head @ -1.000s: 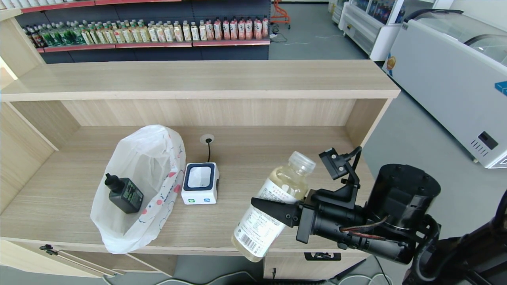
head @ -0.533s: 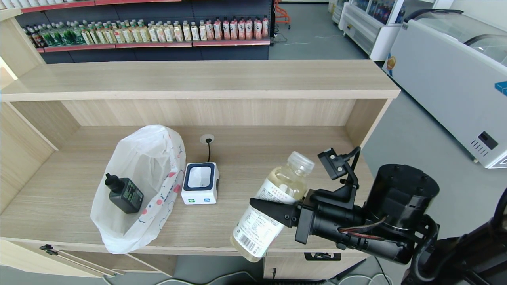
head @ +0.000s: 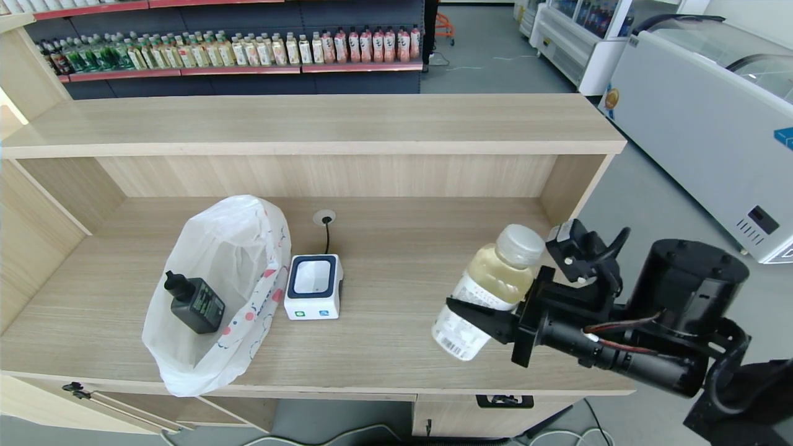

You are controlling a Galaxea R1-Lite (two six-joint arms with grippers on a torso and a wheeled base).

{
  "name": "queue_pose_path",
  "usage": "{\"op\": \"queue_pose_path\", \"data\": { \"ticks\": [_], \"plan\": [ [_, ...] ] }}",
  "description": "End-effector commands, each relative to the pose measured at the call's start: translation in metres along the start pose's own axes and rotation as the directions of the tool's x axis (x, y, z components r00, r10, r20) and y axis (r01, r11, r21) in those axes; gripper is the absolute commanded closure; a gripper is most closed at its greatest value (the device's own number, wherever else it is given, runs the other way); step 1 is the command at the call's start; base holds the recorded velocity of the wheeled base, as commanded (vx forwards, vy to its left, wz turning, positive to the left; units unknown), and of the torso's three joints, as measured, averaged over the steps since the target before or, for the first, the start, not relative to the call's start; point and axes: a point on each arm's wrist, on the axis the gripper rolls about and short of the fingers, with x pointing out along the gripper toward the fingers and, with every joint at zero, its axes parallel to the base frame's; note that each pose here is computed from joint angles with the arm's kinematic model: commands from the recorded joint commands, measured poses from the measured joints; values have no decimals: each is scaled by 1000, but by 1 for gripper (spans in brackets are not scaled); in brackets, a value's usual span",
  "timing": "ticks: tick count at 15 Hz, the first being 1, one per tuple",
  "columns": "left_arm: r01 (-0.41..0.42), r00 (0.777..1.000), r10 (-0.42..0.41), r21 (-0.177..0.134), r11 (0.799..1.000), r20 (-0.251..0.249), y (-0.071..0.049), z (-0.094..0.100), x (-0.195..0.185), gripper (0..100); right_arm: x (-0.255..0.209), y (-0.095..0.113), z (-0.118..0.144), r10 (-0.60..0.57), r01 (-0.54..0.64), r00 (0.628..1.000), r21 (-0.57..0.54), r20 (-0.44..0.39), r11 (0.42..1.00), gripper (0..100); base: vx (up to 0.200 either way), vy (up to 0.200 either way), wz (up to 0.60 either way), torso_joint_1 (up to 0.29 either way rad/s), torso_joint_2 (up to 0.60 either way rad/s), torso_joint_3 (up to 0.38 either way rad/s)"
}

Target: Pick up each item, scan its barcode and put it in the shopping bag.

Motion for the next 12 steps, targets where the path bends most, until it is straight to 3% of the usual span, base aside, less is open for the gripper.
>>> {"op": "queue_pose_path", "data": {
  "ticks": [1, 3, 4, 5, 7, 8, 12],
  "plan": [
    [-1, 1000, 1, 0, 1000, 0, 0, 0, 0, 0, -49, -41, 20, -237, 217, 971, -295, -31, 930, 100, 0, 0, 0, 0, 0, 0],
    [-1, 1000, 1, 0, 1000, 0, 0, 0, 0, 0, -70, -55, 21, -451, 359, 889, -499, -74, 789, 100, 0, 0, 0, 0, 0, 0],
    [1, 1000, -1, 0, 1000, 0, 0, 0, 0, 0, -74, -54, 25, -517, 402, 854, -548, -66, 734, 100, 0, 0, 0, 0, 0, 0],
    [-1, 1000, 1, 0, 1000, 0, 0, 0, 0, 0, -76, -54, 28, -553, 426, 831, -573, -58, 700, 100, 0, 0, 0, 0, 0, 0],
    [-1, 1000, 1, 0, 1000, 0, 0, 0, 0, 0, -84, -55, 36, -614, 409, 789, -720, -30, 560, 100, 0, 0, 0, 0, 0, 0],
    [-1, 1000, 1, 0, 1000, 0, 0, 0, 0, 0, -86, -56, 39, -623, 396, 782, -758, -18, 518, 100, 0, 0, 0, 0, 0, 0],
    [1, 1000, -1, 0, 1000, 0, 0, 0, 0, 0, -87, -55, 38, -624, 366, 781, -794, -21, 485, 100, 0, 0, 0, 0, 0, 0]
  ]
}}
